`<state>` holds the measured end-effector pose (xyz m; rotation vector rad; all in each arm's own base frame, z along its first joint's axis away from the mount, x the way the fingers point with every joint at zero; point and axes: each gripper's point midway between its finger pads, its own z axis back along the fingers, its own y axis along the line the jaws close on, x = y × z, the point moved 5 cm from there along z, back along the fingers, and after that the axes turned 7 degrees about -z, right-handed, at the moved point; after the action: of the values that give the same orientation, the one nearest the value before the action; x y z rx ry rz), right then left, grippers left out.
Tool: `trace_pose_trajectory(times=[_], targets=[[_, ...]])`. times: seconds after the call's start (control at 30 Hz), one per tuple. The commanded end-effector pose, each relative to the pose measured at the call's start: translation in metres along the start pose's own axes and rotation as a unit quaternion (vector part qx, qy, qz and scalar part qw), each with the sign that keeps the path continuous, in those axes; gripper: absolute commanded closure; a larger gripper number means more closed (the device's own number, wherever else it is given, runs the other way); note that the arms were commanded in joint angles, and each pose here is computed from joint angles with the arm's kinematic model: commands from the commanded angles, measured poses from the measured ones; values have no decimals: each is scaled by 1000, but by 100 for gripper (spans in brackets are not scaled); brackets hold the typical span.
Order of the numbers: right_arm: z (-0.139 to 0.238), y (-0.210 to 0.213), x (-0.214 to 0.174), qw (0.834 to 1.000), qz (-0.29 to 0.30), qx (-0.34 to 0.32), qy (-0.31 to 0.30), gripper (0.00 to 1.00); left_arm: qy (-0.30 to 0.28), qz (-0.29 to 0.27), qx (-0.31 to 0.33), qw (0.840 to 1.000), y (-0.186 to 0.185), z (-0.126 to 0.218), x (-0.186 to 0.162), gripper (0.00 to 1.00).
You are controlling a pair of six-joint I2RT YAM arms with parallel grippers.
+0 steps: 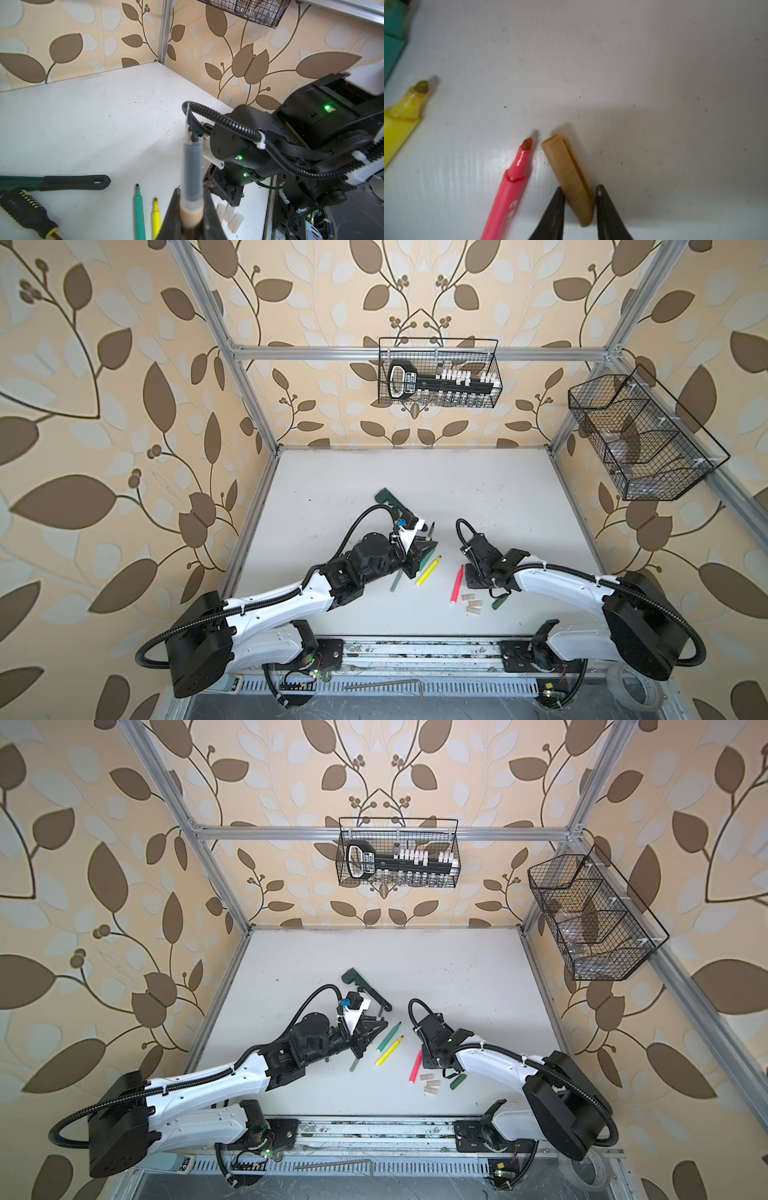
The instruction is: Insert the pens into the pen caps
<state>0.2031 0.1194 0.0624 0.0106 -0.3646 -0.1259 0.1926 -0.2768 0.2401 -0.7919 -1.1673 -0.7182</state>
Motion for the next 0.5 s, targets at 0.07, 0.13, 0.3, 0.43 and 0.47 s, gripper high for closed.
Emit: trace_pose_trajectory(times=[0.07,0.13,0.3,0.43,0.47], targets=[[-10,-14,2,999,1,-29,21,68,-33,-11,1,999,0,5,16,100],[-13,-14,6,999,-1,-35,22,66,-34,-11,3,999,0,6,16,100],[-19,-12,24,998,-5,-53,18,65,-34,-11,1,999,-1,7,17,100],[-22,-11,40,998,-12,-60,8,65,-37,-11,1,999,-1,7,18,100],[-23,-11,43,998,-13,-61,7,65,-36,-11,0,999,-1,7,18,100]])
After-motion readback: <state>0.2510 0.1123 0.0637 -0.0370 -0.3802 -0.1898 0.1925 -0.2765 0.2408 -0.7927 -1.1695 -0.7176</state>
